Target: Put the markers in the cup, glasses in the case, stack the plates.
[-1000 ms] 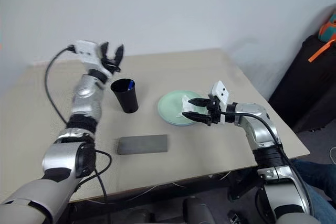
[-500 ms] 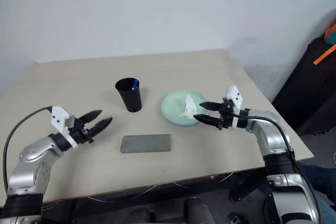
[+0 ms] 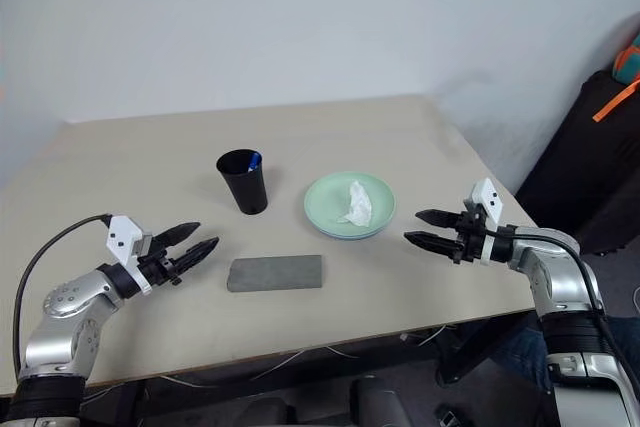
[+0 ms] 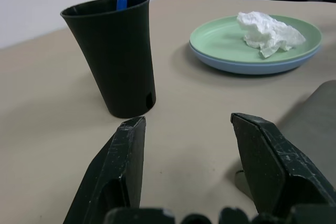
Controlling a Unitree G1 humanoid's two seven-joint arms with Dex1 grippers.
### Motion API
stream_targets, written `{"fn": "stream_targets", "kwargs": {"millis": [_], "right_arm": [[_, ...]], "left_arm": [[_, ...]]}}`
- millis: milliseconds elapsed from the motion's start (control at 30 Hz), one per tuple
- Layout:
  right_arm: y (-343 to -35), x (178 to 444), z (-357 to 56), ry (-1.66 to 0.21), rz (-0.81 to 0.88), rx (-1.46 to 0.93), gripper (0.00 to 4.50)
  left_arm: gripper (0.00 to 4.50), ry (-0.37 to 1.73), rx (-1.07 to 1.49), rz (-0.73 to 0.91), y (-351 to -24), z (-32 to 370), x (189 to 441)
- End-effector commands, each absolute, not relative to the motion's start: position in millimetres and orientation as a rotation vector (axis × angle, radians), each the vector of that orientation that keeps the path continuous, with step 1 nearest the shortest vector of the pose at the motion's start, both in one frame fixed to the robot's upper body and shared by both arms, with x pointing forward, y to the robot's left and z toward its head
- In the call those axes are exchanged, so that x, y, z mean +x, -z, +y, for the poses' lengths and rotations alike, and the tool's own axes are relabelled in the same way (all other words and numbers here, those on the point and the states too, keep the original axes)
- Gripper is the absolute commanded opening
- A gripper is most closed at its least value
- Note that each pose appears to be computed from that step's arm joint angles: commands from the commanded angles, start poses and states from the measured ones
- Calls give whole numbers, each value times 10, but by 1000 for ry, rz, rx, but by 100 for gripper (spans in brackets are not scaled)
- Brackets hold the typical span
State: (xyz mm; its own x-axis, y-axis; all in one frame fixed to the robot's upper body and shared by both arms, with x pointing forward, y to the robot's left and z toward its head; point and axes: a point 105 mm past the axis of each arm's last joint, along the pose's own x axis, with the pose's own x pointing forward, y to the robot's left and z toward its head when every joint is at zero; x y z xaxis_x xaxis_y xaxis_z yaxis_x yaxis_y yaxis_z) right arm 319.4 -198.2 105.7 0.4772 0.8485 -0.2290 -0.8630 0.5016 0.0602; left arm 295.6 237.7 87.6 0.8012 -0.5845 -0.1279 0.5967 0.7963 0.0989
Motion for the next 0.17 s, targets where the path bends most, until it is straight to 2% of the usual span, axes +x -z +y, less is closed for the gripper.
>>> {"fn": "stream_targets", "kwargs": {"millis": [33,167], "right_arm": [[-1202,3217,-2055,-1030,185,-88,308],[-1205,3186,-2074,-1027,188,-90,308]], "left_arm": [[269,648,154,56,-957,2346,2993],[269,656,154,61,-947,2324,2996]]}}
